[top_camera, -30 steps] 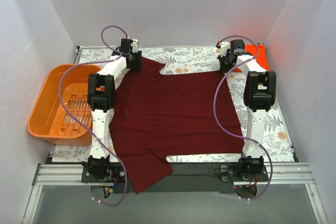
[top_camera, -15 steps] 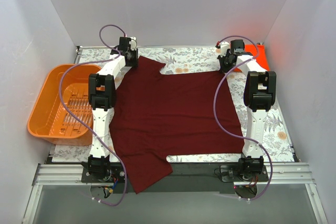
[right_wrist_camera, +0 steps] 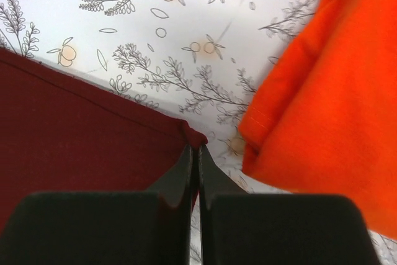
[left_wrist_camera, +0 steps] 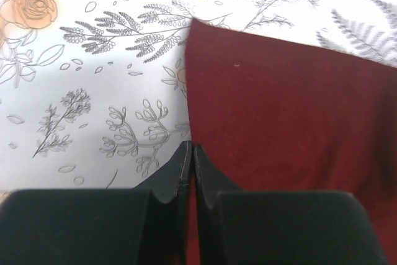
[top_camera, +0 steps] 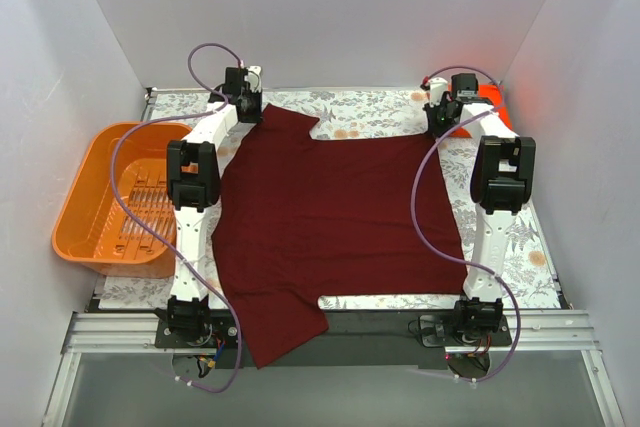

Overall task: Fold and stack the t-shirts
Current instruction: Flatten the tshirt out, then fold the tshirt

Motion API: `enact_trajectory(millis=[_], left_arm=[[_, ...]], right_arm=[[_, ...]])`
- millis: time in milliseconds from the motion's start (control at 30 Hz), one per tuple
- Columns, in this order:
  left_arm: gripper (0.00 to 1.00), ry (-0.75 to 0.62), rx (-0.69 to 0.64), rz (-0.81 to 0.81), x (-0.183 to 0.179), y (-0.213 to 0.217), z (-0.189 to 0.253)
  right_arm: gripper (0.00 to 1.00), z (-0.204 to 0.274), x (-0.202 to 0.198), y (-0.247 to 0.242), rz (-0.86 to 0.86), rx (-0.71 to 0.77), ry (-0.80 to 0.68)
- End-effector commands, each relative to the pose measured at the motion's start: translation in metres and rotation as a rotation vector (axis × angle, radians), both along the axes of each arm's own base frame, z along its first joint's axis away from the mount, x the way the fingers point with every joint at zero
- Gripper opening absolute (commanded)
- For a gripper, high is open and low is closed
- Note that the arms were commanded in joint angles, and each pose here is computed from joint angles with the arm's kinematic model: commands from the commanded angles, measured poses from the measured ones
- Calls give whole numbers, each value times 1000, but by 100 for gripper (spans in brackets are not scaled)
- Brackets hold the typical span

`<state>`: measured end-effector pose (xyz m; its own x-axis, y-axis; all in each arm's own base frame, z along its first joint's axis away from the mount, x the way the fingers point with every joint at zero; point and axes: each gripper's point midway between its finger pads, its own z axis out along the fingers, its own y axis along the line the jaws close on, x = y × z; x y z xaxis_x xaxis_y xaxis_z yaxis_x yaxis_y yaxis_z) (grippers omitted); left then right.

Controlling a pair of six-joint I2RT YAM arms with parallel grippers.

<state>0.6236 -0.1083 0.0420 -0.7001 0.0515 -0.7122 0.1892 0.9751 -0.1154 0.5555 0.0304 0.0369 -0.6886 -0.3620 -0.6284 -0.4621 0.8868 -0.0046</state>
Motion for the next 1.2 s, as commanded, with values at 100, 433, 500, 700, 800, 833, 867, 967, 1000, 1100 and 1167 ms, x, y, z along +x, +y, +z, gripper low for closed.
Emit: enact_trajectory(millis=[100,433,500,700,800,833,867,967,1000,1100,1167], left_arm=[[0,-216,-39,-98,-20,-3,125],[0,-239,-45,-172,-64,-6,145],[0,-217,-50,-176,-77,-6,140],[0,-202,-62,-189,-122,-4,149],[0,-196,-59,-184,-144,0,154],[0,-193,-63,-181,-149,0,155],[0,-184,-71,-189,-156,-1,153],[0,-168,-71,-190,-178,0,153],[0,-160,-69,-191,-187,1,152],[0,-166,-59,-196,-204,4,161],[0,-146,-55,-201,-215,4,156]], right_arm=[[1,80,3,-4,47,47,-152],[1,89,-15,-1,98,74,-155],[1,92,-20,-1,109,81,-154],[1,100,-37,-10,139,84,-165],[1,101,-47,-16,157,91,-165],[1,100,-49,-17,164,93,-162],[1,101,-51,-19,168,95,-164],[1,96,-63,-16,219,115,-137],[1,94,-68,-13,239,130,-128],[1,90,-79,-13,284,126,-119],[1,87,-88,-14,307,120,-113]])
